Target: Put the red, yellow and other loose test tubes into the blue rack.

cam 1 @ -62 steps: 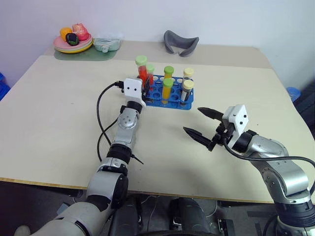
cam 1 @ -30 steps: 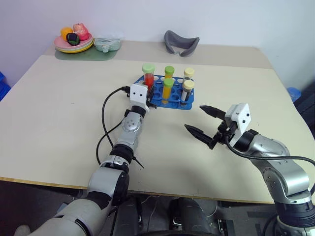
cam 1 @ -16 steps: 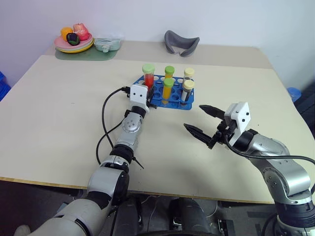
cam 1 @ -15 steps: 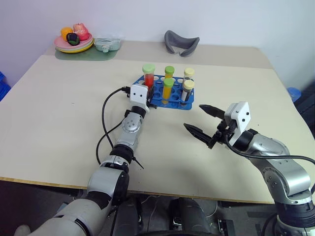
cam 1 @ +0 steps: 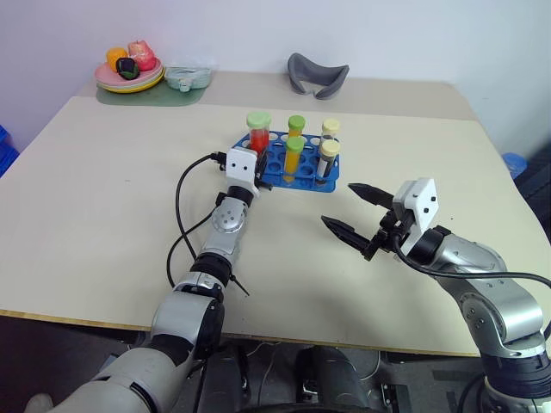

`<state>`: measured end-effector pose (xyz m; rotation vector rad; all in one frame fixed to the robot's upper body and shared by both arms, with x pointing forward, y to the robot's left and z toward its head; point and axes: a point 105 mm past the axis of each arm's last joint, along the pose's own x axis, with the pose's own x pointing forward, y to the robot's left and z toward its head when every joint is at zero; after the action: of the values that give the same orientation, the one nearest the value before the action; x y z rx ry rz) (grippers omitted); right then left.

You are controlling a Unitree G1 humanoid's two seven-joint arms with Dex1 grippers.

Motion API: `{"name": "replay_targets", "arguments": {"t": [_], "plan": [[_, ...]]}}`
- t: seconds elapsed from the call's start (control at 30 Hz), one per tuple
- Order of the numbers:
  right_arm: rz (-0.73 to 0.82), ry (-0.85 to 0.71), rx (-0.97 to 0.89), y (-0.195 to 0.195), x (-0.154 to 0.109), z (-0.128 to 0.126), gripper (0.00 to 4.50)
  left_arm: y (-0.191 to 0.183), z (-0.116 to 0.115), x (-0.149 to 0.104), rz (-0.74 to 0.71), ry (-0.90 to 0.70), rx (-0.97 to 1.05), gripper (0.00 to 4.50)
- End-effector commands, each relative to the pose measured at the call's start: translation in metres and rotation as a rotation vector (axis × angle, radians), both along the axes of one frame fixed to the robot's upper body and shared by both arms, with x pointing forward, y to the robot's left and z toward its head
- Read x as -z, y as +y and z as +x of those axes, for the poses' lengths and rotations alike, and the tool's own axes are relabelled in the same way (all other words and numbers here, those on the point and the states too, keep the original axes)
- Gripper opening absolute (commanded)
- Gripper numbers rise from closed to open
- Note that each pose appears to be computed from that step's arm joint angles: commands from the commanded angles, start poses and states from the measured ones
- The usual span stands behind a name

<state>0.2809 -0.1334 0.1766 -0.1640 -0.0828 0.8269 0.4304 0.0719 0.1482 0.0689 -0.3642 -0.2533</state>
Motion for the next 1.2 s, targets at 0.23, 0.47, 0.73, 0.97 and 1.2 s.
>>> {"name": "replay_targets", "arguments": {"t": [0.23, 0.47, 0.73, 0.97, 1.2], "plan": [[0.014, -0.048, -0.020, 0.003, -0.010, -0.005, 4.45, -0.010, -0.003, -0.006, -0.004, -0.027, 0.048, 0.86], [0.012, -0.046, -0.018, 0.002, -0.009, -0.005, 4.45, -0.008, -0.002, -0.004, 0.016, -0.026, 0.039, 0.86], [0.011, -0.044, -0.020, 0.002, -0.008, -0.006, 4.45, -0.003, -0.002, 0.000, 0.036, -0.024, 0.016, 0.86], [0.012, -0.040, -0.023, 0.001, -0.006, -0.006, 4.45, 0.002, -0.001, 0.002, 0.050, -0.026, -0.003, 0.86], [0.015, -0.038, -0.023, 0.002, -0.005, -0.007, 4.45, 0.004, -0.001, 0.003, 0.050, -0.022, -0.010, 0.86]]}}
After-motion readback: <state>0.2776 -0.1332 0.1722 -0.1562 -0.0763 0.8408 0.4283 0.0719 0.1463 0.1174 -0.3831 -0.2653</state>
